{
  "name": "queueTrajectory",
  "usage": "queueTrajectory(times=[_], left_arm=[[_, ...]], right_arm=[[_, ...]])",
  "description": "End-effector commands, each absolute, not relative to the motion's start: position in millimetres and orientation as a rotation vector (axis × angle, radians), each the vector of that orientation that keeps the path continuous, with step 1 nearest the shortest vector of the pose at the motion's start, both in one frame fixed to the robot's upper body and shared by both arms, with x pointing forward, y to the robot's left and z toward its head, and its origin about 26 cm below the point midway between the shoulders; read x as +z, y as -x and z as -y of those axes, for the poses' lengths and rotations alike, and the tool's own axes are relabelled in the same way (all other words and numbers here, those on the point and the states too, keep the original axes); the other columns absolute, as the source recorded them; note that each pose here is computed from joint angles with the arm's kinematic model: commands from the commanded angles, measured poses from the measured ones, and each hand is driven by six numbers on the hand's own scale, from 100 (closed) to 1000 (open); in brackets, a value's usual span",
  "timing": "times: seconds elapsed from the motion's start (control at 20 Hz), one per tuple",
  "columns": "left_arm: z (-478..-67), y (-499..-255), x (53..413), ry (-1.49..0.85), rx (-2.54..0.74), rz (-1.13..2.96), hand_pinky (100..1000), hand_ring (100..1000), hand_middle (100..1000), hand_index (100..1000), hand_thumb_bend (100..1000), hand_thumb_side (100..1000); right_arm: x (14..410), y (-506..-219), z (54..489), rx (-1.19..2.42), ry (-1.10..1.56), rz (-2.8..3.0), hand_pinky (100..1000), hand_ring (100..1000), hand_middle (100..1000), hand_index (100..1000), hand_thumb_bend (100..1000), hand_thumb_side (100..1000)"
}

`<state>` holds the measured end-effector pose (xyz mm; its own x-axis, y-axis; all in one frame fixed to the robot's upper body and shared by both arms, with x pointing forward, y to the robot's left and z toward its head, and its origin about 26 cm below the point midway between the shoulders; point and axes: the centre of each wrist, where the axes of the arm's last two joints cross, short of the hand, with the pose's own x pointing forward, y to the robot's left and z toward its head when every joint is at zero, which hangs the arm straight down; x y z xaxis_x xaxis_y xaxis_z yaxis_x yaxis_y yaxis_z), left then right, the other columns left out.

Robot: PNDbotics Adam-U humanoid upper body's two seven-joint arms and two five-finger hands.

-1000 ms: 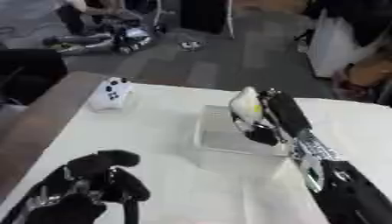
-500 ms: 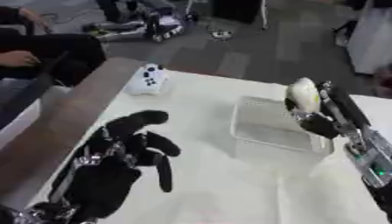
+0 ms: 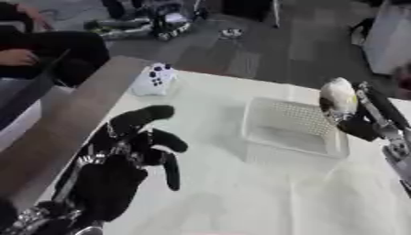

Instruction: Pick up objects on the table and place them in the box.

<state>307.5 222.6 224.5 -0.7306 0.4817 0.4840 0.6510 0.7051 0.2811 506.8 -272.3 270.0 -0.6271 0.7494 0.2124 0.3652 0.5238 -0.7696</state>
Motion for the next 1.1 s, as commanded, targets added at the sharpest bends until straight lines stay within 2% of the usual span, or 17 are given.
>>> queueTrajectory(times=[0.05,0.6,0.65,0.7,0.75,0.8,0.85,0.9,1.0,1.05,1.1], left_arm=[[-225,-304,231,0.864,-0.662,2.551,415,742,866,889,531,891],[-222,-304,228,0.866,-0.678,2.539,411,742,867,890,523,905],[-222,-304,228,0.865,-0.679,2.539,411,742,867,890,522,905],[-222,-304,227,0.865,-0.679,2.539,411,742,867,890,522,905],[-222,-304,227,0.865,-0.680,2.539,411,742,867,890,522,905],[-222,-304,227,0.864,-0.681,2.539,411,742,867,890,522,905],[-222,-304,227,0.864,-0.682,2.539,411,742,867,890,523,904],[-222,-304,227,0.864,-0.683,2.539,411,742,867,890,523,904],[-222,-304,228,0.865,-0.684,2.540,411,741,867,890,524,903],[-222,-304,228,0.865,-0.685,2.540,411,741,867,890,524,902],[-222,-304,228,0.866,-0.686,2.540,411,741,867,890,524,902]], right_arm=[[286,-504,282,0.943,0.953,2.247,100,100,100,351,253,805],[283,-507,262,1.006,0.979,2.277,100,100,100,362,271,815],[282,-507,259,1.018,0.978,2.285,100,100,170,414,263,899],[281,-507,257,1.035,0.970,2.289,100,194,289,503,470,878],[279,-508,256,1.056,0.958,2.285,100,254,363,540,334,1000],[275,-509,255,1.116,0.944,2.254,100,389,509,658,395,1000],[273,-509,254,1.186,0.927,2.214,164,511,642,750,460,1000],[271,-510,254,1.261,0.909,2.167,164,511,642,750,460,1000],[269,-510,254,1.360,0.876,2.100,419,632,757,816,517,1000],[269,-510,254,1.395,0.859,2.075,490,669,779,831,529,1000],[269,-510,254,1.420,0.845,2.054,490,669,779,831,529,1000]])
